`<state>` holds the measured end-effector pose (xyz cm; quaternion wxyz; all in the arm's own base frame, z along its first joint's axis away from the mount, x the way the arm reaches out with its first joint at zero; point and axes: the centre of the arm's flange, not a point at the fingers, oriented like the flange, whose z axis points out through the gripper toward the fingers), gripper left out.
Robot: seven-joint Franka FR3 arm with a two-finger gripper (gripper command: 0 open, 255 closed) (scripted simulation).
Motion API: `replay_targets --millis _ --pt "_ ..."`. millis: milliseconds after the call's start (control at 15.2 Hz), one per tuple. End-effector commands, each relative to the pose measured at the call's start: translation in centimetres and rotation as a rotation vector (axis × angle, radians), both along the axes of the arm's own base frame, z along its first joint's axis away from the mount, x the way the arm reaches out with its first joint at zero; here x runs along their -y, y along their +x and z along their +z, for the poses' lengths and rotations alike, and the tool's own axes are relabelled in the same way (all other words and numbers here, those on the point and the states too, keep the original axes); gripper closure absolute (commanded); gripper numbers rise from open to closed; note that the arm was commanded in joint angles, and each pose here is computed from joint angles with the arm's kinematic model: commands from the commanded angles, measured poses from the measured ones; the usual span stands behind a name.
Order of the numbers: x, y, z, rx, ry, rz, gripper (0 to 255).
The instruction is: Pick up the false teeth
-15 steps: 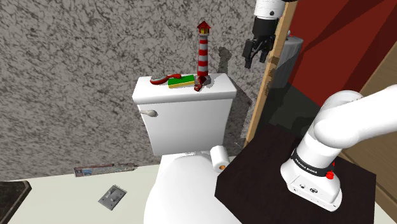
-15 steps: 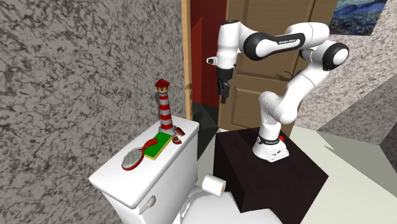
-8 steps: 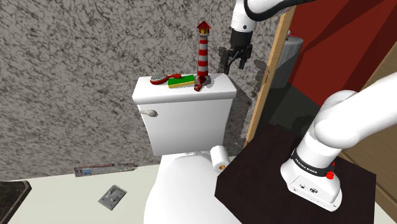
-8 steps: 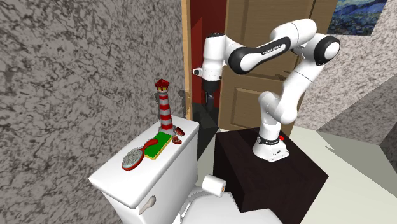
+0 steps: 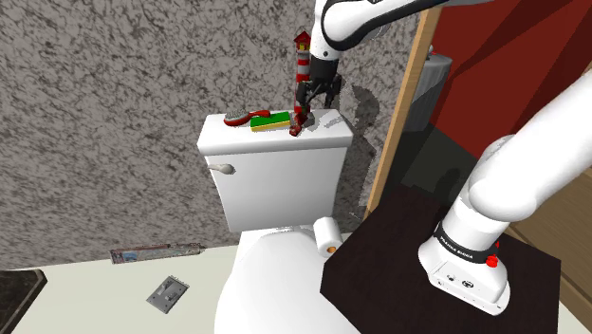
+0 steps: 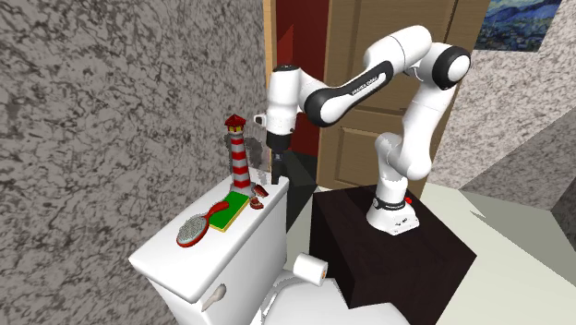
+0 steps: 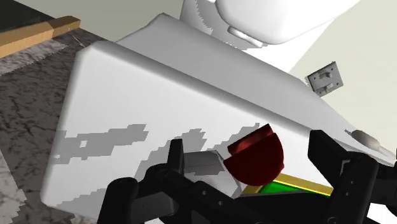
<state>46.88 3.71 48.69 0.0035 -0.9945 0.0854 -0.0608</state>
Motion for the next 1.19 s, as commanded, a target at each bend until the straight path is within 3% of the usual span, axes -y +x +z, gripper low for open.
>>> replay_targets --millis 0,132,792,858,1122 --pt "-0.4 2.4 -1.0 0.014 0.004 -0.004 0" --pt "-0.9 4.6 -1.9 0.026 0.008 -0.008 0" --pt "-0.9 4.6 -5.9 0.026 0.008 -0.008 0" --pt "-0.9 4.6 -6.0 0.026 0.008 -0.008 255" --pt "-0.9 4.6 -5.9 0.026 0.008 -0.008 255"
